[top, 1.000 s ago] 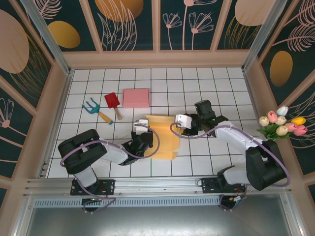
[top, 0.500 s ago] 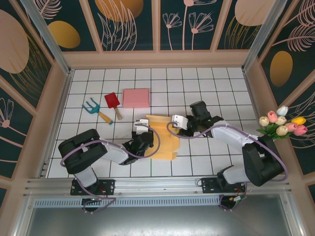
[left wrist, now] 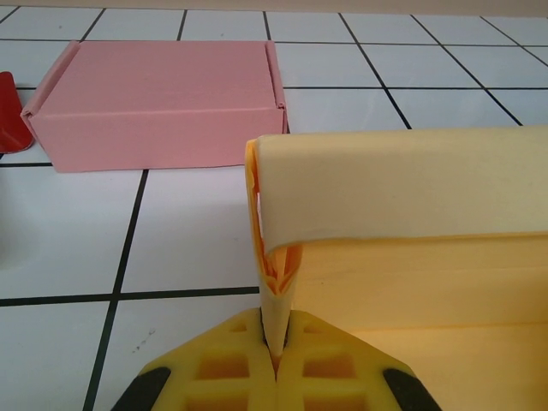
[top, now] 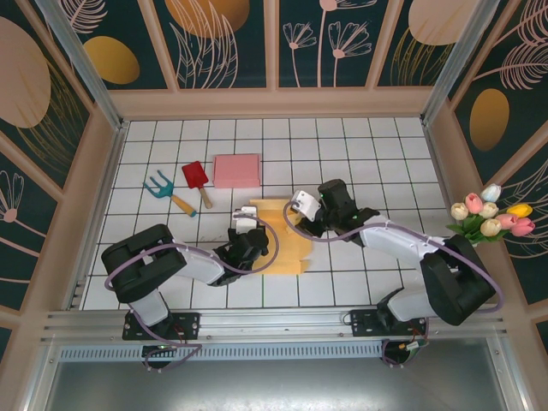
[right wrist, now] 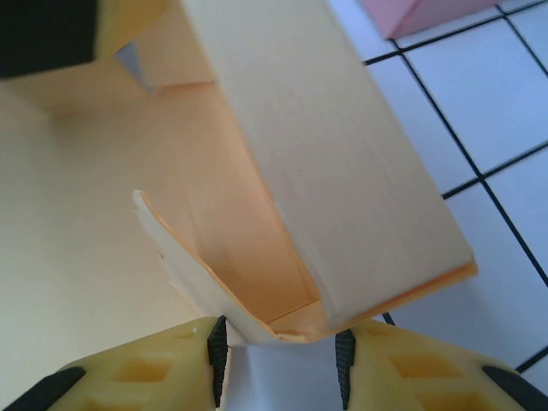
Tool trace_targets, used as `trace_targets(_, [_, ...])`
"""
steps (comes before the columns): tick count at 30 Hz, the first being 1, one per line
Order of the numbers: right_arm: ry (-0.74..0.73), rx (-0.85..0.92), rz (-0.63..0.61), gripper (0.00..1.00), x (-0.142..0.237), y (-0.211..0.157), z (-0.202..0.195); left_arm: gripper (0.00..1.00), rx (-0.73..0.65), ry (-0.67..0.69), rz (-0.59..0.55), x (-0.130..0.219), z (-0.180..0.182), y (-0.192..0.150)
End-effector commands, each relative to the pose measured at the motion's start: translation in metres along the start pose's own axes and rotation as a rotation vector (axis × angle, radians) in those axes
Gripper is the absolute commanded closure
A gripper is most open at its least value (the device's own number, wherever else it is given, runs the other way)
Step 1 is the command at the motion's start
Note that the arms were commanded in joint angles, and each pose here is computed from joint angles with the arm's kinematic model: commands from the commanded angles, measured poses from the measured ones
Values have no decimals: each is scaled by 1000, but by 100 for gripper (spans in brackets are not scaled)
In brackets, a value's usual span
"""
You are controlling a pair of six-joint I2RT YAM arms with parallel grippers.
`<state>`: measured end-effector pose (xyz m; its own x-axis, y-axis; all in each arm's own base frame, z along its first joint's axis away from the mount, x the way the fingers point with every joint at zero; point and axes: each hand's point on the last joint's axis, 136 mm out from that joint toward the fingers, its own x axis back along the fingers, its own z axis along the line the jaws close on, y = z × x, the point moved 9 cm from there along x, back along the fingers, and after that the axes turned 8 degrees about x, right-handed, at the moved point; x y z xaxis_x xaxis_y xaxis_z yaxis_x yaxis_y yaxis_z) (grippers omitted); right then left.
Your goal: Fold the paper box
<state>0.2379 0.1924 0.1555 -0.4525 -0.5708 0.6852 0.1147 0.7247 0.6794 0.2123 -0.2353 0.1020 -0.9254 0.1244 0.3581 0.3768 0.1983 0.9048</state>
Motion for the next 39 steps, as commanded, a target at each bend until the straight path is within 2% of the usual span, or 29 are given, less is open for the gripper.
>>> trace_targets(1, [-133,-188,-143,59,3,16,-4,100,52,-76,17,2,-16,7])
trace_targets(4, [-201,-293,-165,59,-1,10,-5,100,64,-90,24,3,-17,9])
trace_targets(9, [-297,-374,-213,59,-8,2,-1,100,81,-100,42,5,-17,10])
trace_targets(14, [-359,-432,-240,65,-23,-4,4,100,99,-123,68,6,-22,11])
trace_targets(18, [-447,-422,-223,69,-37,-10,10,100,128,-77,65,6,-20,15])
trace_targets(20, [-485,-436,-200,76,-45,-13,12,100,151,-38,63,6,-19,18])
trace_targets(24, [-691,-489,-120,79,-52,-21,10,100,213,101,62,4,-13,19])
trace_targets(27, [-876,-599,-54,79,-47,-32,5,100,243,162,59,1,-11,17])
trace_targets(29, [-915,-640,-43,79,-44,-36,4,100,259,163,70,0,-13,16])
trace_targets(33, [-888,-657,-14,76,-46,-32,2,100,277,140,93,1,-17,18])
trace_targets(34, [-836,-648,-27,73,-49,-29,3,100,278,134,96,1,-18,19])
trace_targets(36, [-619,-600,-117,68,-57,-21,9,100,282,111,110,1,-21,20])
trace_targets(39, [-433,-583,-226,67,-58,-16,19,100,293,82,128,2,-24,22])
